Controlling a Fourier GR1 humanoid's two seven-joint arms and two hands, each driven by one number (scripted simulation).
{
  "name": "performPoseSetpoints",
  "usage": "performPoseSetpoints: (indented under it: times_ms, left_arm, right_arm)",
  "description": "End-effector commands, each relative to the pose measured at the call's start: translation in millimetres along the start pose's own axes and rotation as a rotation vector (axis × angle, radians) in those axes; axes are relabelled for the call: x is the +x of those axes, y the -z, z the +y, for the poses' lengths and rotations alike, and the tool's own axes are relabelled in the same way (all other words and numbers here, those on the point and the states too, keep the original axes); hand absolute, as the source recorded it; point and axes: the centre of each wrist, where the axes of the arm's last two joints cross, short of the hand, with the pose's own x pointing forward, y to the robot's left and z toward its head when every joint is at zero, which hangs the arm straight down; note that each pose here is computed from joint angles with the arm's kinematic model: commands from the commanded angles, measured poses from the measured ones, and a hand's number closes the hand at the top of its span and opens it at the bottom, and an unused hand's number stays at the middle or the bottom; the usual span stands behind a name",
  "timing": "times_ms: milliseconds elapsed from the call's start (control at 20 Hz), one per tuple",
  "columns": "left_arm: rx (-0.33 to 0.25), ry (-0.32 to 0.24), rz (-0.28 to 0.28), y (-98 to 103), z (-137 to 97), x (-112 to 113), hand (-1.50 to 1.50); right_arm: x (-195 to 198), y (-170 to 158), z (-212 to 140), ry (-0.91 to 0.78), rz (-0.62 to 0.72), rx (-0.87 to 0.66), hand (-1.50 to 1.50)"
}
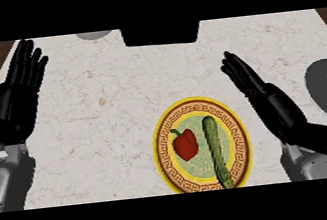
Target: Pick the bell pepper from the plate and place it in the pan
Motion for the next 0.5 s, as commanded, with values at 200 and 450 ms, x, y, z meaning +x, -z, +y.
performPoseSetpoints:
  times_ms: [200, 450]
  left_arm:
    - [0.072, -0.029, 0.185, -10, 4, -30, 0.0]
    - [0.083, -0.068, 0.318, -34, 4, -55, 0.0]
  right_arm:
    - [25, 73, 29, 0.236, -0.194, 0.362, 1.5]
    - [4, 32, -29, -0.205, -0.216, 0.271, 1.5]
